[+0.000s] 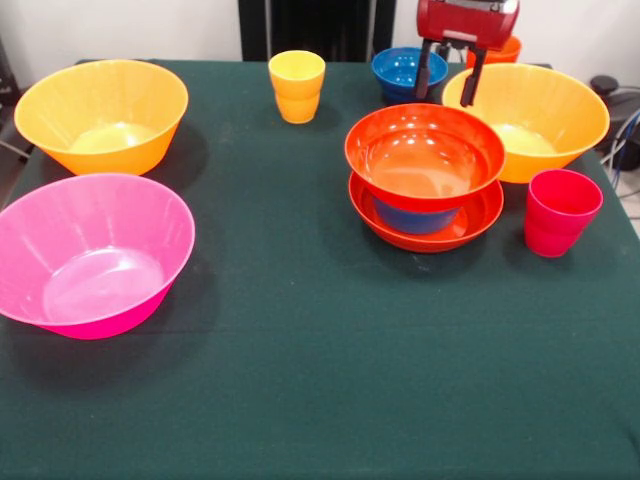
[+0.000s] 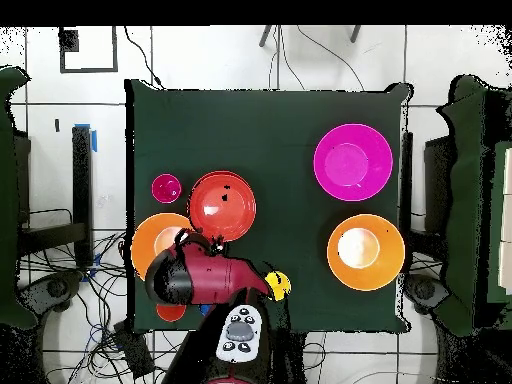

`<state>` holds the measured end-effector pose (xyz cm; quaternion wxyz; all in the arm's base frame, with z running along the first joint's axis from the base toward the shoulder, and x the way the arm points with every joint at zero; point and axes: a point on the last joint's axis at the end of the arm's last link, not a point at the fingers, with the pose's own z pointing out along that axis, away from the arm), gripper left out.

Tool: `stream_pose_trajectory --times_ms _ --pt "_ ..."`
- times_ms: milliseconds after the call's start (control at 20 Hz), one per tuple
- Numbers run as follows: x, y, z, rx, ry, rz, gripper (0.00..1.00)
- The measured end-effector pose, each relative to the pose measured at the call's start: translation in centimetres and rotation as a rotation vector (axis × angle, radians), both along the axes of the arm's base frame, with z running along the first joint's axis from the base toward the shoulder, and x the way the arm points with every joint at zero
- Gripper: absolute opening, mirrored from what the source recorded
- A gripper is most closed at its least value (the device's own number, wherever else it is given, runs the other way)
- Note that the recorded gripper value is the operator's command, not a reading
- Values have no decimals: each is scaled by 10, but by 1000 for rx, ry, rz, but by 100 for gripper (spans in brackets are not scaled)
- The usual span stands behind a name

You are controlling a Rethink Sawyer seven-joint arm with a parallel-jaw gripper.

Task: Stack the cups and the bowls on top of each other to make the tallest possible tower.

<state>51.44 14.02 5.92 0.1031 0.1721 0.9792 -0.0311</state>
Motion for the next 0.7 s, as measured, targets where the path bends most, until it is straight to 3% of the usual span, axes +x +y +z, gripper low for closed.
stream_pose_trajectory --times_ms 700 --pt "-1 0 -2 1 5 0 100"
